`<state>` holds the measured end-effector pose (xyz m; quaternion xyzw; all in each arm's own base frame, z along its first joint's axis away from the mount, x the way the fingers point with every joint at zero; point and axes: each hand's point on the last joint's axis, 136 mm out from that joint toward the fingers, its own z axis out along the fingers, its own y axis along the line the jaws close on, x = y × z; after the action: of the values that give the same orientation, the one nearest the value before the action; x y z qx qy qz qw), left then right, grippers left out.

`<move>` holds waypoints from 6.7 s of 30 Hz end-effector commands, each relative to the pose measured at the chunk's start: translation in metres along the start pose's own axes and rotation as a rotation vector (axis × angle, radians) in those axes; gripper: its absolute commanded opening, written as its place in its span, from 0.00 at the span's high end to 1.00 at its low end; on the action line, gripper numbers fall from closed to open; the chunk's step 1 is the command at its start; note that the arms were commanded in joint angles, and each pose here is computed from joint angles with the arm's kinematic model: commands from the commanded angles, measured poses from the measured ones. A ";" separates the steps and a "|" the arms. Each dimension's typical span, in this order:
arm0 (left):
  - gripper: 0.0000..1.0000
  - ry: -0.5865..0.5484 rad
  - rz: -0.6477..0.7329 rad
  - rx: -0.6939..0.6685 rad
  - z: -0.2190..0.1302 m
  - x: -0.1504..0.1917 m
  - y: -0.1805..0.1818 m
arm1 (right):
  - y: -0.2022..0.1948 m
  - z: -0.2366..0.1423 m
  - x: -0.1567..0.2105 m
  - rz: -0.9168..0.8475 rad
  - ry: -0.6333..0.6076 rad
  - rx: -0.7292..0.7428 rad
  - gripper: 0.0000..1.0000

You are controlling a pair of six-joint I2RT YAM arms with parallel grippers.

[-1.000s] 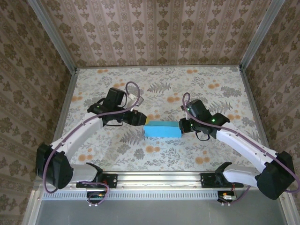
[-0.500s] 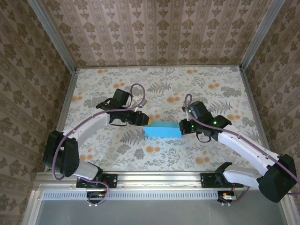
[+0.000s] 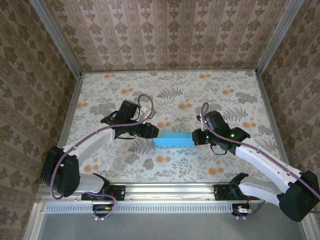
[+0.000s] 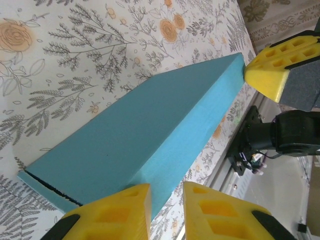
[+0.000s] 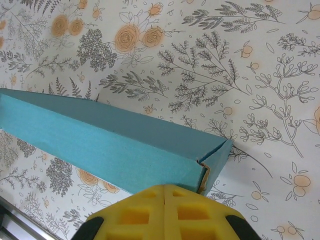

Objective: Fold the paper box

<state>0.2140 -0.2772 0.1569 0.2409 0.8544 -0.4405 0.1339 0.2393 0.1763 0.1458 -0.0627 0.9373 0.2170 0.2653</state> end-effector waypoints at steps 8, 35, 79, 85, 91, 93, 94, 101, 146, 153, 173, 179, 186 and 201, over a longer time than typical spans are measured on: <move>0.77 0.034 -0.061 -0.097 0.006 0.019 0.038 | -0.012 0.023 0.020 0.061 0.075 0.033 0.93; 0.00 -0.126 -0.121 -0.192 -0.057 0.010 0.000 | 0.036 -0.041 -0.019 0.113 0.000 -0.130 0.30; 0.00 -0.224 -0.230 -0.027 -0.013 -0.013 0.009 | 0.021 0.008 -0.014 0.290 0.036 -0.214 0.00; 0.00 -0.201 -0.258 -0.062 -0.008 -0.004 0.019 | 0.014 0.014 -0.008 0.300 0.048 -0.184 0.01; 0.00 -0.204 -0.317 -0.136 -0.012 0.002 0.038 | 0.002 0.014 -0.007 0.324 0.033 -0.133 0.01; 0.00 -0.207 -0.324 -0.131 -0.013 0.000 0.039 | 0.001 0.014 -0.010 0.339 0.025 -0.141 0.01; 0.00 -0.207 -0.324 -0.127 -0.014 -0.001 0.039 | 0.002 0.014 -0.011 0.342 0.023 -0.145 0.01; 0.00 -0.161 -0.338 -0.099 -0.001 0.000 0.041 | 0.003 0.024 -0.012 0.353 0.045 -0.156 0.05; 0.00 -0.163 -0.307 -0.055 0.028 0.050 0.023 | -0.003 0.043 0.037 0.342 0.034 -0.210 0.00; 0.00 -0.192 -0.252 -0.103 0.029 0.070 0.024 | 0.000 0.043 0.051 0.273 -0.005 -0.226 0.00; 0.00 -0.192 -0.198 -0.116 0.037 0.100 0.023 | 0.002 0.043 0.074 0.146 -0.038 -0.272 0.00; 0.00 -0.164 -0.181 0.003 0.030 0.106 -0.001 | -0.005 0.045 0.085 0.141 -0.024 -0.239 0.00; 0.00 -0.099 -0.215 -0.008 0.017 0.123 -0.005 | -0.006 0.045 0.081 0.147 -0.038 -0.218 0.00; 0.00 -0.154 -0.213 -0.184 -0.017 0.074 0.025 | -0.007 0.039 0.065 0.284 -0.041 -0.164 0.00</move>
<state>0.1568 -0.2347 0.1139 0.0831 0.8931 -0.4086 0.1689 0.2000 0.1897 0.0727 0.0264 0.9093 0.3360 0.2440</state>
